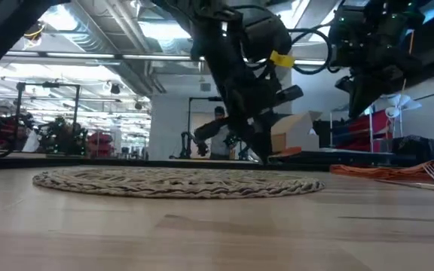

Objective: Set table place
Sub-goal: Put the spoon on the brown woven placemat

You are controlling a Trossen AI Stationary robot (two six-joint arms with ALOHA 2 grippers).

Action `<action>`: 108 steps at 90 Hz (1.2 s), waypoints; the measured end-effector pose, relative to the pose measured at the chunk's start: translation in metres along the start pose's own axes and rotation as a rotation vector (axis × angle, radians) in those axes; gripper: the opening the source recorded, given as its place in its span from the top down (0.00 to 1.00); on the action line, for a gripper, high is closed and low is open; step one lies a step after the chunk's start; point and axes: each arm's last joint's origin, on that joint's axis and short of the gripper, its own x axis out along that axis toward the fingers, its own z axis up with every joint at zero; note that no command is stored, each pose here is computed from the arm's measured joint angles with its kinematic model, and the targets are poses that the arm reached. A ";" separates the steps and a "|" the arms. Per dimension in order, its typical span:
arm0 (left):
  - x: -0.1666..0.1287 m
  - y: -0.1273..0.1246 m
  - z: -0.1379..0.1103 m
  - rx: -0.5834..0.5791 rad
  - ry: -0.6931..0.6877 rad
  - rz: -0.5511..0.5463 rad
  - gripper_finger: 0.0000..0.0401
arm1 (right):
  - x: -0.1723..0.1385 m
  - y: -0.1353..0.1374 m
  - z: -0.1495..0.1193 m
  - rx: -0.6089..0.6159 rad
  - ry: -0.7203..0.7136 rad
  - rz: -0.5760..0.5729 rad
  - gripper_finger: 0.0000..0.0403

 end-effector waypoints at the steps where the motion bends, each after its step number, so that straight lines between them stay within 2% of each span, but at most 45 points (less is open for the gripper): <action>1: 0.001 0.000 0.000 0.000 0.000 0.000 1.00 | 0.000 0.000 0.000 0.000 0.000 0.000 1.00; 17: 0.010 -0.005 -0.001 -0.007 0.004 -0.030 1.00 | 0.000 0.000 0.000 0.001 0.000 0.000 1.00; 108: 0.009 -0.006 0.005 -0.051 0.005 -0.030 1.00 | 0.000 0.000 0.000 0.003 0.001 0.001 1.00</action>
